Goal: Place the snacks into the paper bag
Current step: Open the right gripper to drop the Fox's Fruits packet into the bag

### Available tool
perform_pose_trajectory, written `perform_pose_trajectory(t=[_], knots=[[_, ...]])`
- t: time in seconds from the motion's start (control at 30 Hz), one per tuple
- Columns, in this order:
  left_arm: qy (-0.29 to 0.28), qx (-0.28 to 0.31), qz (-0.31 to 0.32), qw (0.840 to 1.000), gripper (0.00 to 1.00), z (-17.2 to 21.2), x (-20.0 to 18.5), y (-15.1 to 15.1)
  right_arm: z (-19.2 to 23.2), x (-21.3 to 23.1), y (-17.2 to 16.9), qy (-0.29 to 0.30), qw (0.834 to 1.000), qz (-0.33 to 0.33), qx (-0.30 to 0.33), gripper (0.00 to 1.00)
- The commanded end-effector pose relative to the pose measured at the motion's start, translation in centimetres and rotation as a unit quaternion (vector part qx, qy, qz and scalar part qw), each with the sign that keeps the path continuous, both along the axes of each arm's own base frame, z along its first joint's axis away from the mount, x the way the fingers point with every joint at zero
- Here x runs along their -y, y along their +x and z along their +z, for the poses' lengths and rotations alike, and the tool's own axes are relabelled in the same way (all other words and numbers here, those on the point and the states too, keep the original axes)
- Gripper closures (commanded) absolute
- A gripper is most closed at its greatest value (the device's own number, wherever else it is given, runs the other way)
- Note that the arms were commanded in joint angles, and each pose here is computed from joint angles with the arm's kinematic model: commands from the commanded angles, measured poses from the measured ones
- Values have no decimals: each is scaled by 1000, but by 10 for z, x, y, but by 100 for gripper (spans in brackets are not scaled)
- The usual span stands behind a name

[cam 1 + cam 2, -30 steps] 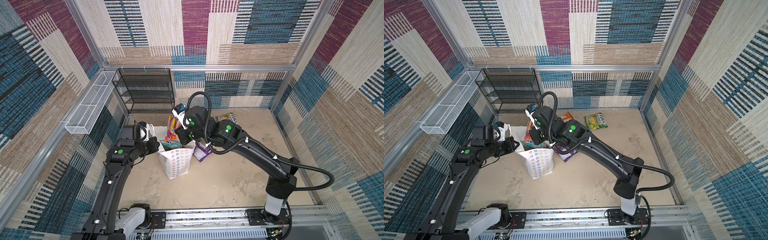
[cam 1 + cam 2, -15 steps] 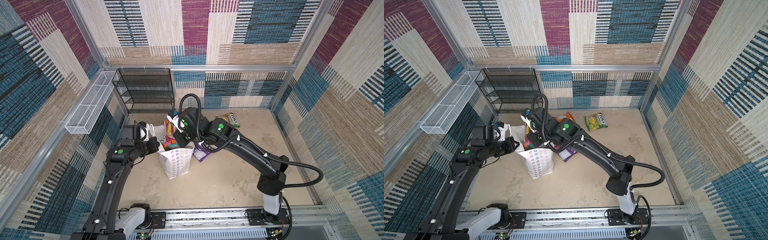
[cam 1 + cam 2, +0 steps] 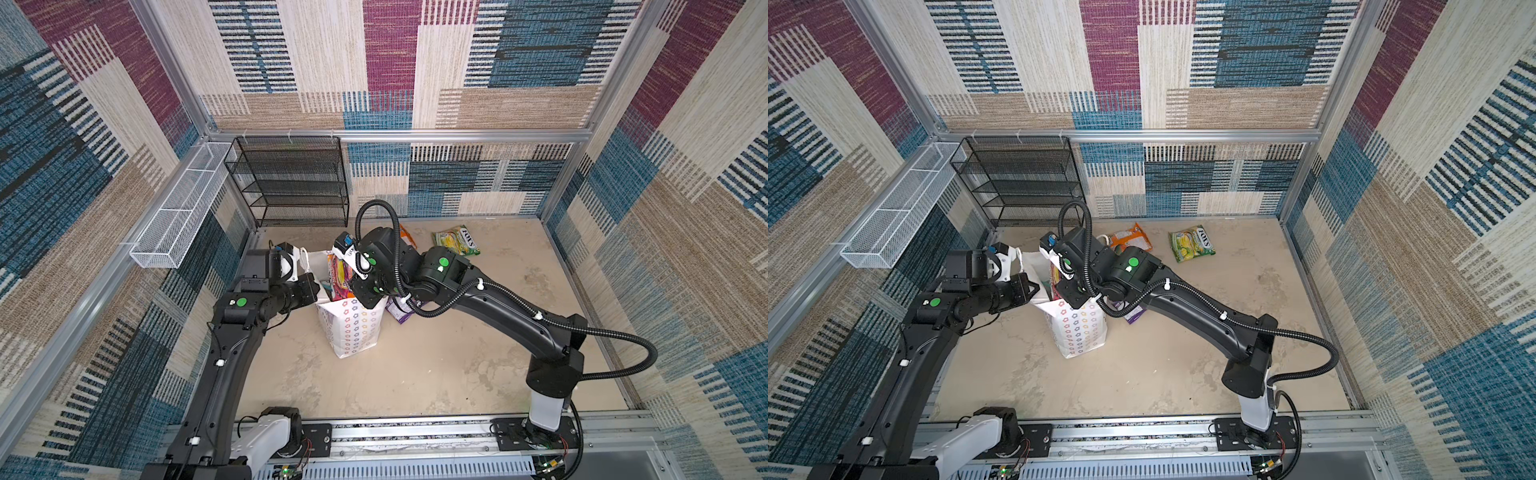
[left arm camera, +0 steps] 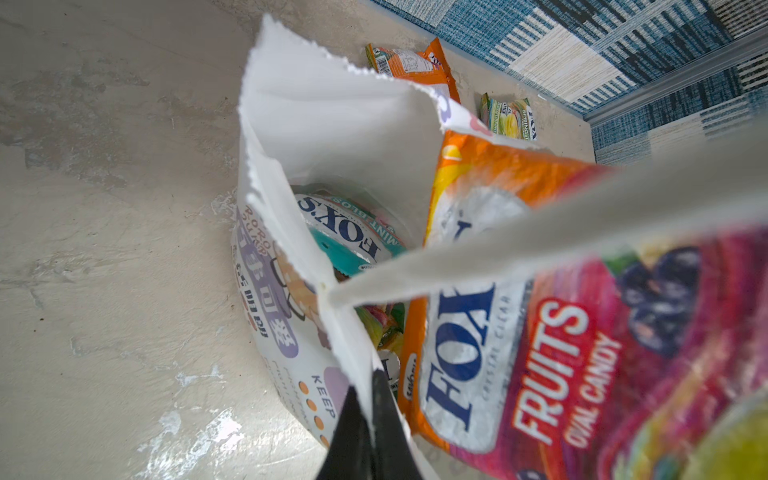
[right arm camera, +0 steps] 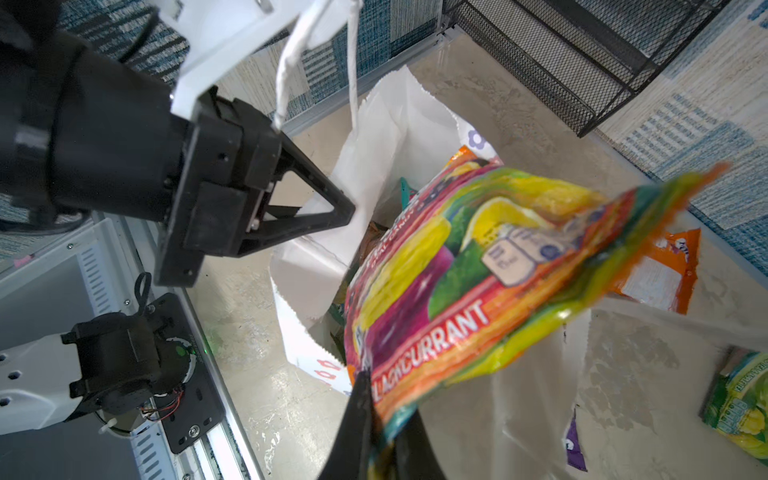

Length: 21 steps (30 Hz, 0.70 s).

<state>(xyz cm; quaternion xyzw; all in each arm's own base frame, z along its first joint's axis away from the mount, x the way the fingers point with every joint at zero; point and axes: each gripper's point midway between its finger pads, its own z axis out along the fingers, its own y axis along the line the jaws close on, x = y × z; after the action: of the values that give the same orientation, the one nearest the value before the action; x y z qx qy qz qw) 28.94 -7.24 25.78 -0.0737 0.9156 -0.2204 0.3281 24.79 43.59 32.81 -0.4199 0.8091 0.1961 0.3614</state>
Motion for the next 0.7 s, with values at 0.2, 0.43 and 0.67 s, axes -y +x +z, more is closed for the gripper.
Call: perform_pose_trajectory(t=[0.2, 0.43, 0.67], knots=[[5, 16, -10, 1000, 100, 4, 1, 3, -2, -17, -5, 7, 999, 40, 1, 100], [3, 17, -10, 1000, 100, 5, 1, 3, -2, -18, -5, 2, 999, 46, 5, 100], [5, 18, -10, 1000, 100, 5, 0, 2, -17, -22, 17, -25, 1000, -2, 14, 74]])
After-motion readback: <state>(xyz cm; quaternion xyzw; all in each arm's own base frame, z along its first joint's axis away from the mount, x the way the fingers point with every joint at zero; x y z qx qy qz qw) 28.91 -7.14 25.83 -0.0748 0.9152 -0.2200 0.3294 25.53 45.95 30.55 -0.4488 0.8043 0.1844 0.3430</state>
